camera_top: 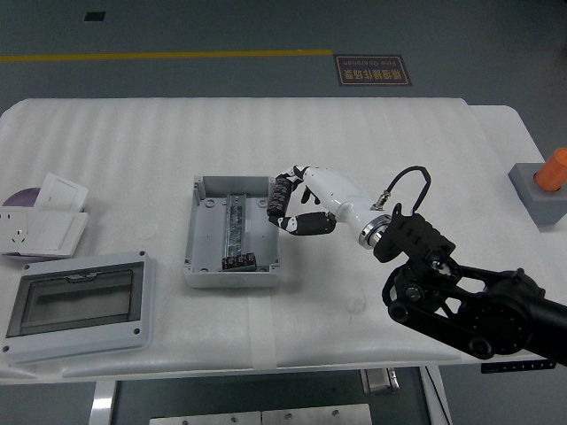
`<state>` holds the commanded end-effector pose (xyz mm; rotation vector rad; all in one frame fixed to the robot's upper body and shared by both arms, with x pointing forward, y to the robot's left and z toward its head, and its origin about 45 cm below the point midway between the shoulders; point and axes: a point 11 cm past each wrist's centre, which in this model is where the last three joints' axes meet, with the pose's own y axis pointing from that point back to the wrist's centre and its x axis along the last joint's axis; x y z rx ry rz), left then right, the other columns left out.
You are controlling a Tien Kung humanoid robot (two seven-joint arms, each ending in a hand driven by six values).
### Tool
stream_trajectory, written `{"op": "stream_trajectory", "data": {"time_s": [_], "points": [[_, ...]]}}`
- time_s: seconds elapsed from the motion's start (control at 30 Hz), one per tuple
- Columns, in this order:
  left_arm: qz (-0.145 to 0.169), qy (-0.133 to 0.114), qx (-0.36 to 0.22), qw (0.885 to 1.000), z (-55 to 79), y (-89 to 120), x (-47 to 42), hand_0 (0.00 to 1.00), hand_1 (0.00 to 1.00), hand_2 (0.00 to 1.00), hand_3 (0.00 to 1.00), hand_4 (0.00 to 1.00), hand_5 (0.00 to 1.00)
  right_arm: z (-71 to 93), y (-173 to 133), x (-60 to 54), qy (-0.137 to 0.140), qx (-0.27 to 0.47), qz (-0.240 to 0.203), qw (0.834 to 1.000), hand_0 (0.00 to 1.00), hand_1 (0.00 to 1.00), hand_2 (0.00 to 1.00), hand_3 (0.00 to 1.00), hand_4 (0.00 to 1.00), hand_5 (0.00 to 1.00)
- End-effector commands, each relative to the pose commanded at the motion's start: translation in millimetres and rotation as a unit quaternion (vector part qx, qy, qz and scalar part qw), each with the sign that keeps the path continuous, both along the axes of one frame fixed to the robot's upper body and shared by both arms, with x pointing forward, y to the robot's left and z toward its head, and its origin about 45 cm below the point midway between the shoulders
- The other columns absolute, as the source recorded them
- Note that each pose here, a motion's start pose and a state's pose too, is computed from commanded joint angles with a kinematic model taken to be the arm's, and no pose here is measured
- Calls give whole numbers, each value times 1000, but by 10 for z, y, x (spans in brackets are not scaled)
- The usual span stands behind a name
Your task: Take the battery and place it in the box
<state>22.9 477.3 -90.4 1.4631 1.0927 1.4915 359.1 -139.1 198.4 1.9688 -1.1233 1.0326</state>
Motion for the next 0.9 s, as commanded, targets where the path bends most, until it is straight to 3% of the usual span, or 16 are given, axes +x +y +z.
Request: {"op": "stream_trajectory", "data": {"time_s": [0.1,0.13,0.3,0.33,0.6,0.77,0.9], "points": [[1,2,1,1000,2,6,-13,581,635,546,564,617,465,-55,97,-31,9,4,8,1000,426,490,516,660,655,343],[1,3,1,1000,3,8,-15,582,636,543,564,625,470,-74,122,-40,12,4,10,1000,846,828,898,922,673,339],[0,3,0,1000,1,2,-12,582,636,543,564,625,470,-207,223,-91,32,-4,22,999,846,828,898,922,673,339],[0,3,-1,1000,0,0,-11,582,636,541,561,622,469,-228,232,-99,35,-5,22,999,998,963,998,998,706,362],[-1,3,-1,1000,3,4,-5,581,635,538,558,617,466,-232,181,-66,35,-6,12,999,998,981,998,998,721,373],[-1,2,-1,1000,2,3,1,581,636,536,557,613,463,-132,-76,80,20,-1,-26,999,998,972,998,998,726,392],[0,3,-1,1000,0,0,-11,581,636,536,557,613,463,-105,-464,235,9,-15,-77,997,998,972,998,998,726,392]]}}
